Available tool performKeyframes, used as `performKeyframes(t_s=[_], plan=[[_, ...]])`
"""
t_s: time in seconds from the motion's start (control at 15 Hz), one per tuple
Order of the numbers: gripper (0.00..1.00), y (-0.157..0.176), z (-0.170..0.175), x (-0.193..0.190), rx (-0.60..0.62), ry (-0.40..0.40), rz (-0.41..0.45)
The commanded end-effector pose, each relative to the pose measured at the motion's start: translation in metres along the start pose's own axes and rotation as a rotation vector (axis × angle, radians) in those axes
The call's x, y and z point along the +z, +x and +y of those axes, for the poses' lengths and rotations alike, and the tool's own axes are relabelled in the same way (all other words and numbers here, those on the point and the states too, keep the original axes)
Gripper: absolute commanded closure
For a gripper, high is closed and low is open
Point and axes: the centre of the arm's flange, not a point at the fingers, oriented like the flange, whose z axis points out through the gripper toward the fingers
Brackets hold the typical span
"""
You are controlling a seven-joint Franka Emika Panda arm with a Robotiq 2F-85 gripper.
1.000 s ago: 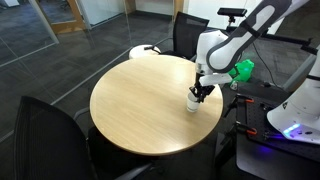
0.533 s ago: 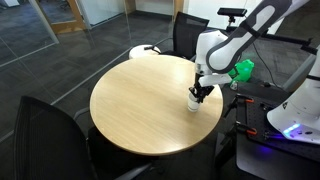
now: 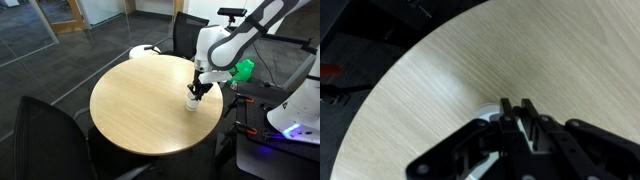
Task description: Remove the grey pen from the white cup then put it on the table
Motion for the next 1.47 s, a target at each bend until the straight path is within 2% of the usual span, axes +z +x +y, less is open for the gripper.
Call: performKeyframes(t_s=[0.0,0.47,0.73,1.13,1.4], plan=[[0.96,-0.014,0.009,-0.027,0.002,0.014,0.028],[0.96,-0.038,0.020,-0.071,-0.035,0.001,0.043],[0.96,-0.053,0.020,-0.102,-0.068,-0.006,0.081],[0.96,-0.055,-0.005,-0.133,-0.040,0.028,0.239],[0.96,-0.035,-0.031,-0.140,-0.001,0.045,0.355]])
